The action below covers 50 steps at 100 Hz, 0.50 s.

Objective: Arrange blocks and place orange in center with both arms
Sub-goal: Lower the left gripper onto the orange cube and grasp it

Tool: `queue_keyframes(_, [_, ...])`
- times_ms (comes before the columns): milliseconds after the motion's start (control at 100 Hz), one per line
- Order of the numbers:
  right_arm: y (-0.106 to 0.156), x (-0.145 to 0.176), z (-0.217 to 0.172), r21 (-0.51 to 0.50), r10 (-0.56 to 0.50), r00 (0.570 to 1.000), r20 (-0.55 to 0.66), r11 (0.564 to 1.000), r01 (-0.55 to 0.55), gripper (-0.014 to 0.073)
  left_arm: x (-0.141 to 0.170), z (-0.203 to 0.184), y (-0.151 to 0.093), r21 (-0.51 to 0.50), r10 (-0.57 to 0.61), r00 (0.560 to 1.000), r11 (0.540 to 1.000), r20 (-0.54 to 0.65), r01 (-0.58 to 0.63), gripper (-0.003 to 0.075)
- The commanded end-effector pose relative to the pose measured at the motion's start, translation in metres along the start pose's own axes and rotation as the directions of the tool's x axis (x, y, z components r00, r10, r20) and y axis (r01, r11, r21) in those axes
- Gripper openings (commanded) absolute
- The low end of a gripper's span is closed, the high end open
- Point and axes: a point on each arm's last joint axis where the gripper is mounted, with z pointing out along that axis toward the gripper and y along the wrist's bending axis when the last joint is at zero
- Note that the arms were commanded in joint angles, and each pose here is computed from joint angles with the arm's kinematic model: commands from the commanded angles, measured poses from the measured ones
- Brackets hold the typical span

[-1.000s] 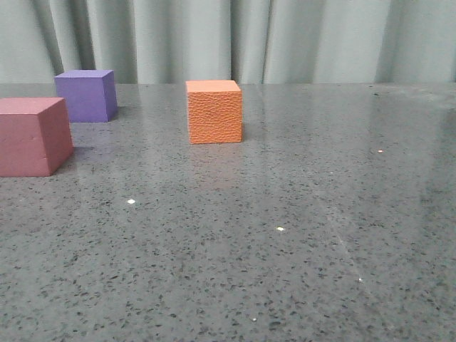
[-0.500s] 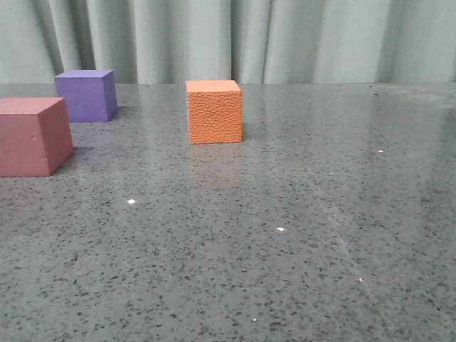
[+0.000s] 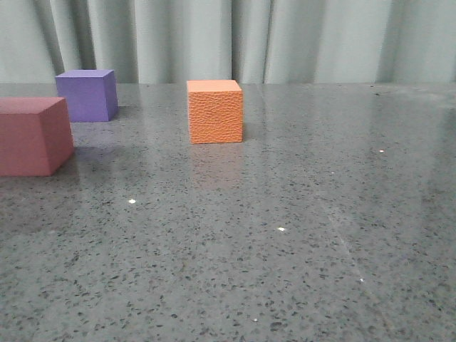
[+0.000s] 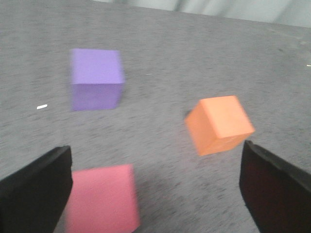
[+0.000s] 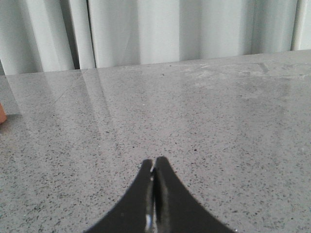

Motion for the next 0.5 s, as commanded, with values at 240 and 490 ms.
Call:
queue_keyframes(240, [0.001, -0.013, -0.003, -0.006, -0.008, 0.993, 0.117, 1.0, 0.008, -0.0067, -0.029, 0.096, -0.088, -0.003, 0.042, 0.999, 0.999, 0.001, -0.042, 0.0649])
queue_keyframes(490, [0.001, -0.013, -0.003, -0.006, -0.008, 0.993, 0.117, 1.0, 0.008, -0.0067, -0.031, 0.133, -0.136, -0.144, 0.15, 0.987, 0.977, -0.05, -0.156, 0.065])
